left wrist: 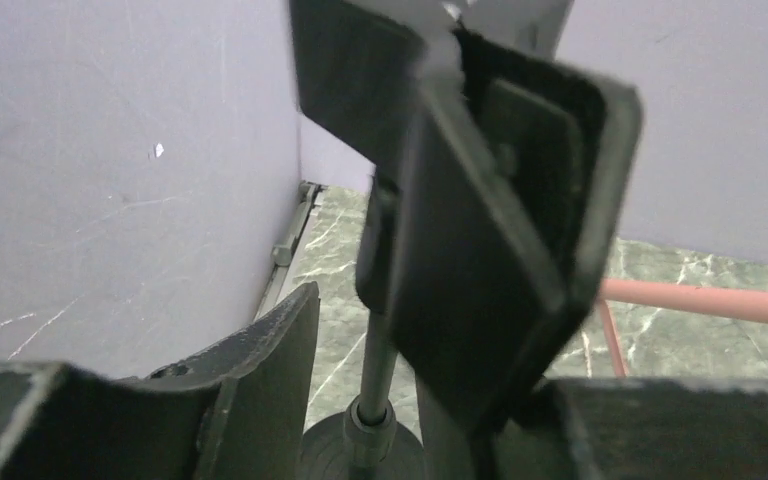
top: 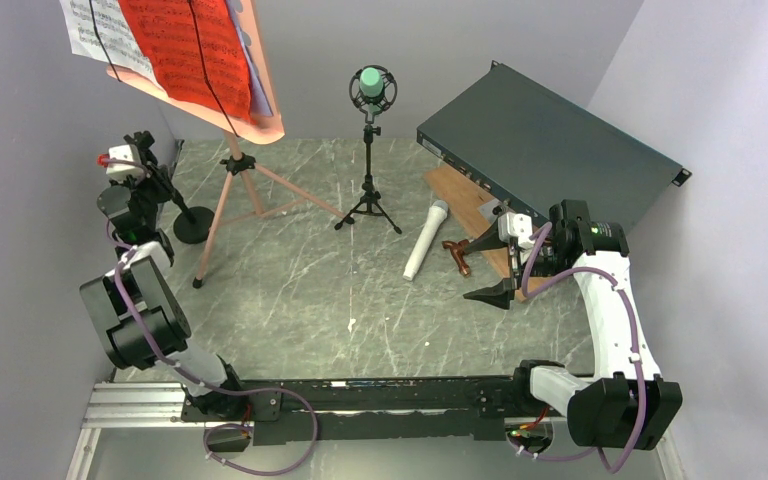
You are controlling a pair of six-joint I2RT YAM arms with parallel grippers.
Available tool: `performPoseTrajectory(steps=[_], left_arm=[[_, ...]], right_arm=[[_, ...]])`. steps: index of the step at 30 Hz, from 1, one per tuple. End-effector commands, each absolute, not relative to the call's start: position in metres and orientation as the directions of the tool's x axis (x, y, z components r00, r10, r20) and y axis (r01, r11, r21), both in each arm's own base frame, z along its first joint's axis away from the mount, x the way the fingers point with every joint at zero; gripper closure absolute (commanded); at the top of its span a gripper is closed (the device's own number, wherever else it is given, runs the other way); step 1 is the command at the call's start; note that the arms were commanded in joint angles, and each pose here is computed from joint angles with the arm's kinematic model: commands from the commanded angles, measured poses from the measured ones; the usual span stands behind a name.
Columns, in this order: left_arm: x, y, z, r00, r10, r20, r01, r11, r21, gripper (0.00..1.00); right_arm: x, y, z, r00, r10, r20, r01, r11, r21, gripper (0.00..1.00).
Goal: Pack up the instrument practice props
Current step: Place the microphone stand at the center of the board.
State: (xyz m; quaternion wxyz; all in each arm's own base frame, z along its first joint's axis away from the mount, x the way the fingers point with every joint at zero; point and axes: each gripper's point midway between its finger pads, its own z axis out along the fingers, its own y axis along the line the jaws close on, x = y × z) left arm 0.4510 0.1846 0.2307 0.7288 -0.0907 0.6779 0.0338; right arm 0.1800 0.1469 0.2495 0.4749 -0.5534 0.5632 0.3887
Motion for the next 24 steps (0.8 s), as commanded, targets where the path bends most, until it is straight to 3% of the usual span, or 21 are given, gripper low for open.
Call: performPoseTrajectory(steps=[1, 9, 16, 24], left_arm=[[0.440, 0.173, 0.272, 0.175, -0.008, -0.985, -0.137, 0.990, -0.032, 0.52], [0.410, 0.170, 0.271, 0.118, -0.029, -0.993, -0.236, 0.970, -0.057, 0.23], [0.363, 0.165, 0.249, -0.043, -0.247, -0.968, -0.387, 0.897, -0.211, 0.01], [0.319, 0.110, 0.260, -0.139, -0.412, -0.900, -0.310, 0.882, -0.356, 0.01]], right_arm=[[0.177, 0.151, 0.247, 0.025, -0.211, -0.977, -0.996, 0.074, -0.041, 0.00], [0.175, 0.151, 0.248, 0.041, -0.212, -0.976, -0.996, 0.072, -0.057, 0.00], [0.174, 0.152, 0.246, 0.050, -0.214, -0.975, -0.996, 0.068, -0.066, 0.00], [0.174, 0.153, 0.241, 0.049, -0.221, -0.974, -0.996, 0.062, -0.064, 0.00]])
